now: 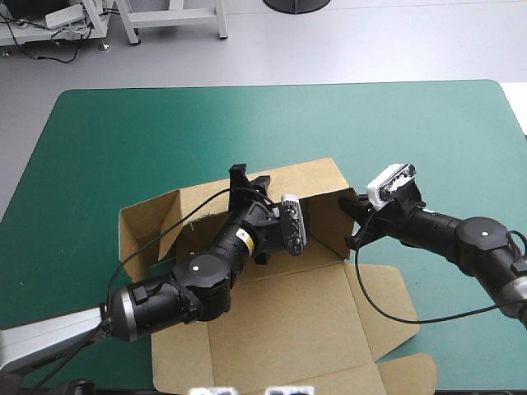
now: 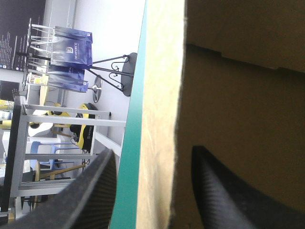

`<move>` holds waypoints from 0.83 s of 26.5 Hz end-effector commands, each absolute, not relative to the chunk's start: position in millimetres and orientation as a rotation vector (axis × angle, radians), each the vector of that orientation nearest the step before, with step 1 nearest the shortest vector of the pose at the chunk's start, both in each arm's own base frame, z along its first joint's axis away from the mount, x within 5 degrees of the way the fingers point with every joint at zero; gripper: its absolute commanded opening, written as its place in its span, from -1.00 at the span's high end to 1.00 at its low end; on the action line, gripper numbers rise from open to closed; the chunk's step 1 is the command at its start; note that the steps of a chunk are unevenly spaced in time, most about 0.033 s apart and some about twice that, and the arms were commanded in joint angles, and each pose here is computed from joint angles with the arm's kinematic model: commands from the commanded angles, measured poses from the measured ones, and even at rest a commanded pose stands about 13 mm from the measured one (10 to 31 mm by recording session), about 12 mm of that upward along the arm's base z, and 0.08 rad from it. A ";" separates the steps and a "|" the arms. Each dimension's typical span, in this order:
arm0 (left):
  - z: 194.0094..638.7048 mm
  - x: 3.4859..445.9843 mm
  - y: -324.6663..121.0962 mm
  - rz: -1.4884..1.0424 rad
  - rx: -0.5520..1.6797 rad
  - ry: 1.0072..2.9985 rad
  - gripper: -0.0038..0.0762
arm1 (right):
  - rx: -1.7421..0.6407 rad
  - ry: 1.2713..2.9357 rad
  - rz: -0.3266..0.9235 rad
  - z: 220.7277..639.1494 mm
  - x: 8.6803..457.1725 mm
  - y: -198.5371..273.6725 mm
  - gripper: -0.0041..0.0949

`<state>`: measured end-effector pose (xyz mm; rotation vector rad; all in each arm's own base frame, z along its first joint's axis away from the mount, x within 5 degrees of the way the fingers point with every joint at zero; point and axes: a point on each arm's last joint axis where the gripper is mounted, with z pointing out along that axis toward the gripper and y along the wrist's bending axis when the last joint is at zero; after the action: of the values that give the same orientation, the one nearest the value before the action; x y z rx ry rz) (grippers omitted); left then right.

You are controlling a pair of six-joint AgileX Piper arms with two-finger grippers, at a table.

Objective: Fold the box

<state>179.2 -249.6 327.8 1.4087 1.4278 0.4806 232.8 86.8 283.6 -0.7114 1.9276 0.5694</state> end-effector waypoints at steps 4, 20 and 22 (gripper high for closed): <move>360.5 151.1 -250.7 0.373 1.313 1.361 -0.04 | -0.630 1.884 0.535 298.7 237.8 84.2 0.96; 384.6 147.2 -225.0 0.388 1.134 1.407 -0.04 | -0.441 1.897 0.278 308.3 254.0 64.1 0.96; 387.7 154.2 -216.4 0.355 1.048 1.461 -0.04 | -0.406 1.906 0.249 308.1 255.3 61.0 0.96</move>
<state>149.9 -230.8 363.2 1.1873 1.4729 0.3798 253.3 65.0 289.9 -0.4686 1.9583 0.2843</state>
